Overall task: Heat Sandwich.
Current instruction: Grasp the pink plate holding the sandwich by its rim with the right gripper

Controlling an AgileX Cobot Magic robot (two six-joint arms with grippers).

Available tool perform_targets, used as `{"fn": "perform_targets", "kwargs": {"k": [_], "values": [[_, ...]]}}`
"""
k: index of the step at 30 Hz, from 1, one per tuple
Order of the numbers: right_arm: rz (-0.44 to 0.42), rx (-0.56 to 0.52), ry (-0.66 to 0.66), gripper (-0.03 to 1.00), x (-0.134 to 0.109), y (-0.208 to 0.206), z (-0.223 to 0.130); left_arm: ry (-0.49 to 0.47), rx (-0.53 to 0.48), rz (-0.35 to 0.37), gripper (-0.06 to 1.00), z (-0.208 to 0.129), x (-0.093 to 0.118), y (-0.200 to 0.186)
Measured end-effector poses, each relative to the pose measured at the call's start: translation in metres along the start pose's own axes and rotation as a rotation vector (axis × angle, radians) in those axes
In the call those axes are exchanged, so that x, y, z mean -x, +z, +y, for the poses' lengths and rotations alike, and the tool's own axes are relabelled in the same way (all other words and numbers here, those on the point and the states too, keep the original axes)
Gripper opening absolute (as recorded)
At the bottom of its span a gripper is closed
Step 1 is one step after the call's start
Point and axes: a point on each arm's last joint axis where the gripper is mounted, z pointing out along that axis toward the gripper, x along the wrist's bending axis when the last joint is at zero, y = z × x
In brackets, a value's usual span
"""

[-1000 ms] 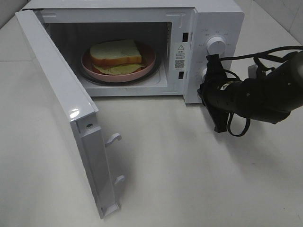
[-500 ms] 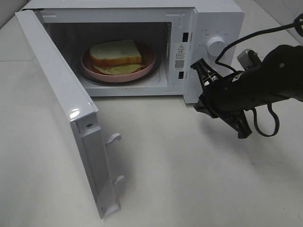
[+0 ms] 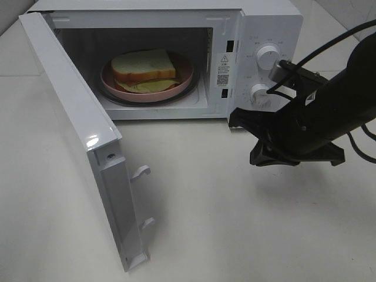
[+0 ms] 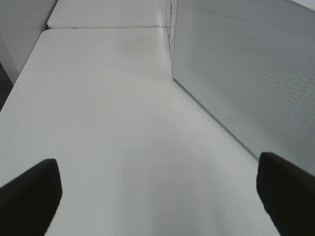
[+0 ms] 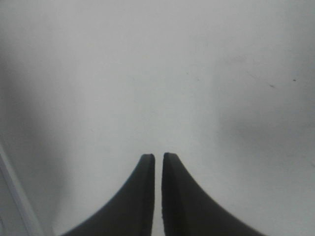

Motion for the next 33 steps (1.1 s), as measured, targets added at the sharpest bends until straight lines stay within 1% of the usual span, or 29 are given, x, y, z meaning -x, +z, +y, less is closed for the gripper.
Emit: {"fn": "perform_targets", "kwargs": {"k": [1, 2, 4, 5, 6, 7, 9, 10, 11, 12, 14, 15, 16, 17, 19, 20, 21, 23, 24, 25, 26, 28, 29, 30, 31, 33], "values": [[-0.014, -0.023, -0.042, 0.09, 0.001, -0.001, -0.002, 0.000, 0.000, 0.000, 0.99, 0.000, 0.000, 0.000], [-0.040, -0.058, -0.134, 0.10, 0.004, -0.005, -0.006, 0.000, 0.000, 0.000, 0.99, 0.000, 0.000, 0.000], [-0.069, -0.101, -0.233, 0.11, 0.007, -0.009, -0.010, 0.000, 0.000, 0.000, 0.99, 0.000, 0.000, 0.000], [-0.069, -0.101, -0.233, 0.11, 0.007, -0.009, -0.010, 0.000, 0.000, 0.000, 0.99, 0.000, 0.000, 0.000], [-0.081, -0.121, -0.282, 0.11, 0.008, -0.010, -0.011, 0.000, 0.000, 0.000, 0.99, 0.000, 0.000, 0.000], [-0.102, -0.175, -0.361, 0.12, 0.011, -0.012, -0.015, 0.000, 0.000, 0.000, 0.99, 0.000, 0.000, 0.000], [-0.115, -0.231, -0.454, 0.12, 0.012, -0.014, -0.017, 0.000, 0.000, 0.000, 0.99, 0.000, 0.000, 0.000], [-0.115, -0.231, -0.454, 0.12, 0.012, -0.014, -0.017, 0.000, 0.000, 0.000, 0.99, 0.000, 0.000, 0.000], [-0.116, -0.249, -0.490, 0.12, 0.012, -0.015, -0.018, 0.000, 0.000, 0.000, 0.99, 0.000, 0.000, 0.000], [-0.112, -0.280, -0.587, 0.13, 0.011, -0.018, -0.016, 0.000, 0.000, 0.000, 0.99, 0.000, 0.000, 0.000], [-0.101, -0.308, -0.694, 0.13, 0.010, -0.022, -0.015, 0.000, 0.000, 0.000, 0.99, 0.000, 0.000, 0.000], [-0.101, -0.308, -0.694, 0.13, 0.010, -0.022, -0.015, 0.000, 0.000, 0.000, 0.99, 0.000, 0.000, 0.000], [-0.096, -0.321, -0.734, 0.13, 0.009, -0.023, -0.014, 0.000, 0.000, 0.000, 0.99, 0.000, 0.000, 0.000], [-0.082, -0.334, -0.821, 0.13, 0.006, -0.026, -0.012, 0.000, 0.000, 0.000, 0.99, 0.000, 0.000, 0.000], [-0.064, -0.348, -0.915, 0.13, 0.004, -0.029, -0.010, 0.000, 0.000, 0.000, 0.99, 0.000, 0.000, 0.000], [-0.064, -0.348, -0.915, 0.13, 0.004, -0.029, -0.010, 0.000, 0.000, 0.000, 0.99, 0.000, 0.000, 0.000], [-0.044, -0.355, -1.023, 0.13, 0.002, -0.032, -0.007, 0.000, 0.000, 0.000, 0.99, 0.000, 0.000, 0.000], [-0.024, -0.360, -1.131, 0.14, 0.000, -0.034, -0.005, 0.000, 0.000, 0.000, 0.99, 0.000, 0.000, 0.000], [-0.024, -0.360, -1.131, 0.14, 0.000, -0.034, -0.005, 0.000, 0.000, 0.000, 0.99, 0.000, 0.000, 0.000], [-0.015, -0.361, -1.197, 0.14, -0.001, -0.035, -0.004, 0.000, 0.000, 0.000, 0.99, 0.000, 0.000, 0.000], [0.005, -0.360, -1.321, 0.14, -0.002, -0.036, -0.002, 0.000, 0.000, 0.000, 0.99, 0.000, 0.000, 0.000], [0.027, -0.362, -1.444, 0.15, -0.002, -0.036, -0.002, 0.000, 0.000, 0.000, 0.99, 0.000, 0.000, 0.000], [0.027, -0.362, -1.444, 0.15, -0.002, -0.036, -0.002, 0.000, 0.000, 0.000, 0.99, 0.000, 0.000, 0.000], [0.040, -0.365, -1.510, 0.16, -0.002, -0.036, -0.002, 0.000, 0.000, 0.000, 0.99, 0.000, 0.000, 0.000], [0.061, -0.368, -1.623, 0.18, -0.002, -0.036, -0.002, 0.000, 0.000, 0.000, 0.99, 0.000, 0.000, 0.000], [0.075, -0.369, -1.694, 0.21, -0.002, -0.036, -0.002, 0.000, 0.000, 0.000, 0.99, 0.000, 0.000, 0.000]]}}
